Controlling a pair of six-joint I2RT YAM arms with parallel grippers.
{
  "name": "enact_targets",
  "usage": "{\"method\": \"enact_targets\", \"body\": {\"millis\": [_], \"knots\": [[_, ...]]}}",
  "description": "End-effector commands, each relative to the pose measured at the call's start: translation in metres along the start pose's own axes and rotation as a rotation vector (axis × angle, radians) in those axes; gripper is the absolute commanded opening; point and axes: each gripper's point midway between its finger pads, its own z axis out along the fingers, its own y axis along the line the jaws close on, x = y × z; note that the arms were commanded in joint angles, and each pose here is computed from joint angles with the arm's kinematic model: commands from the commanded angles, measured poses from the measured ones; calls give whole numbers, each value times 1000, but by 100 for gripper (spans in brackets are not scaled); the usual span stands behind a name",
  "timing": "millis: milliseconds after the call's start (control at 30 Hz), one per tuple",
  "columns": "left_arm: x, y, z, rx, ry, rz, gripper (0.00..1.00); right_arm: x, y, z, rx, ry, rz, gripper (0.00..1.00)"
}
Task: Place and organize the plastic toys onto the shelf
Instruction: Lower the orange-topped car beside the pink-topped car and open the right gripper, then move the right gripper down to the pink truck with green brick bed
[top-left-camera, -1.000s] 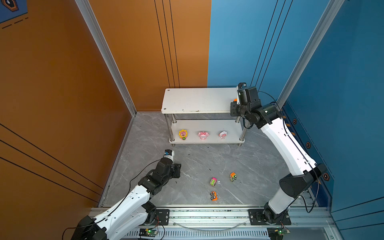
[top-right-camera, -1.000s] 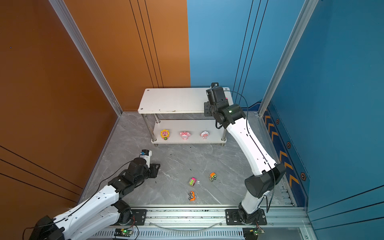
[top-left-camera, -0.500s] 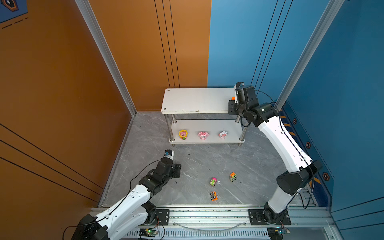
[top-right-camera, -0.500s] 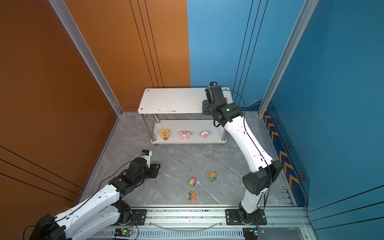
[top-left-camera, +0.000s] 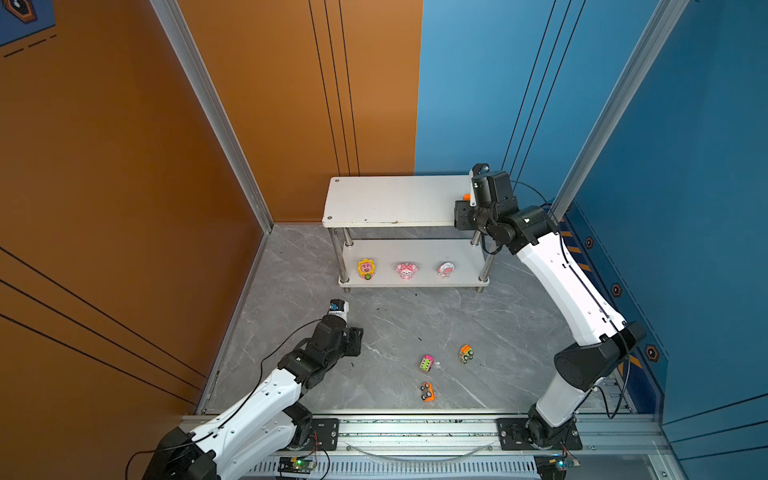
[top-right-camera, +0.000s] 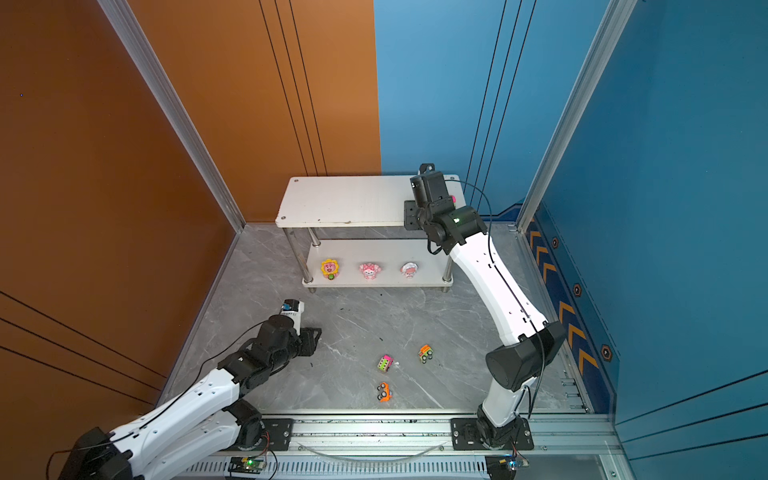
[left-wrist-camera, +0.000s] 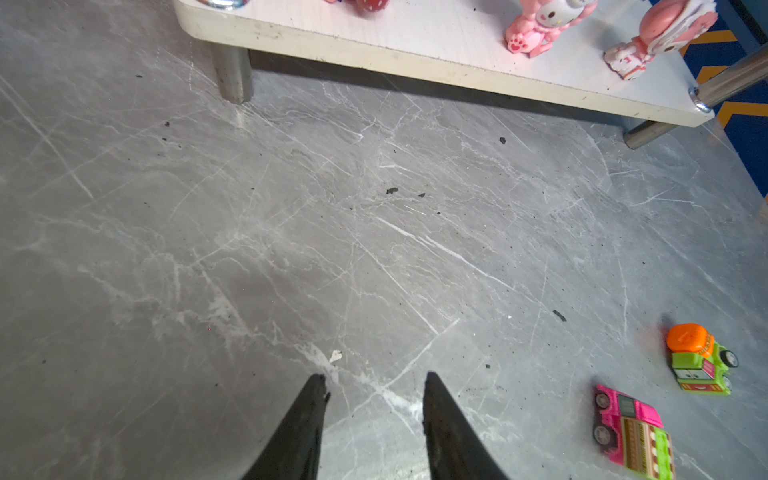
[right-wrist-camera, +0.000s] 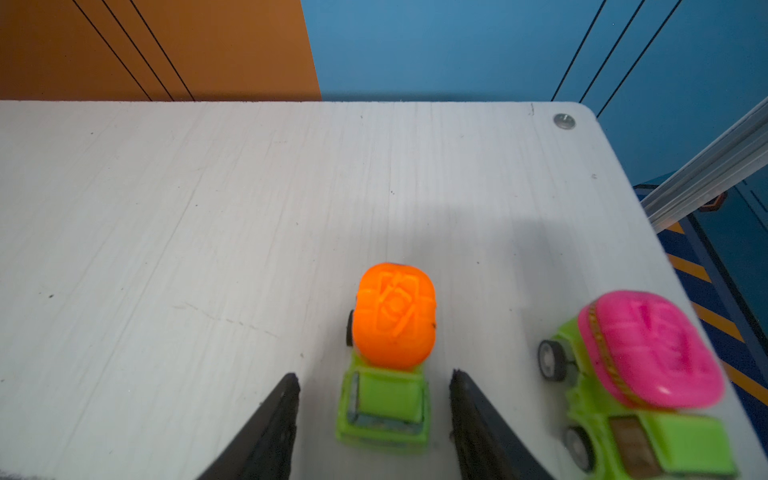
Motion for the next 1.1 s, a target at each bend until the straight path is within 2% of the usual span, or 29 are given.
{"method": "enact_targets", "body": {"millis": [0, 233, 333, 433, 600, 733, 800, 900, 1000, 1067], "knots": [[-5, 2, -4, -13, -11, 1, 43, -2, -4, -33, -10, -23, 7, 62], [-8, 7, -11, -32, -35, 8, 46, 20, -3, -86, -26, -66, -27, 63], [-9, 8, -13, -31, -41, 5, 47, 55, -1, -102, -39, -48, -58, 63], [-9, 6, -12, -24, -40, 4, 48, 101, 21, -115, -136, -17, -100, 57], [-6, 1, -5, -3, -9, -6, 47, 214, 44, -88, -204, 249, -185, 45], [-2, -9, 1, 33, 18, -18, 46, 292, 66, -65, -274, 434, -184, 27], [0, -14, 1, 39, 25, -9, 46, 319, 83, -60, -337, 471, -159, 18], [3, -22, 1, 52, 30, 10, 46, 346, 97, -58, -391, 536, -162, 17], [6, -30, 1, 70, 39, 41, 46, 371, 87, -62, -345, 645, -266, 16], [8, -28, 1, 55, 44, 51, 47, 388, 80, -66, -316, 705, -341, 11]]}}
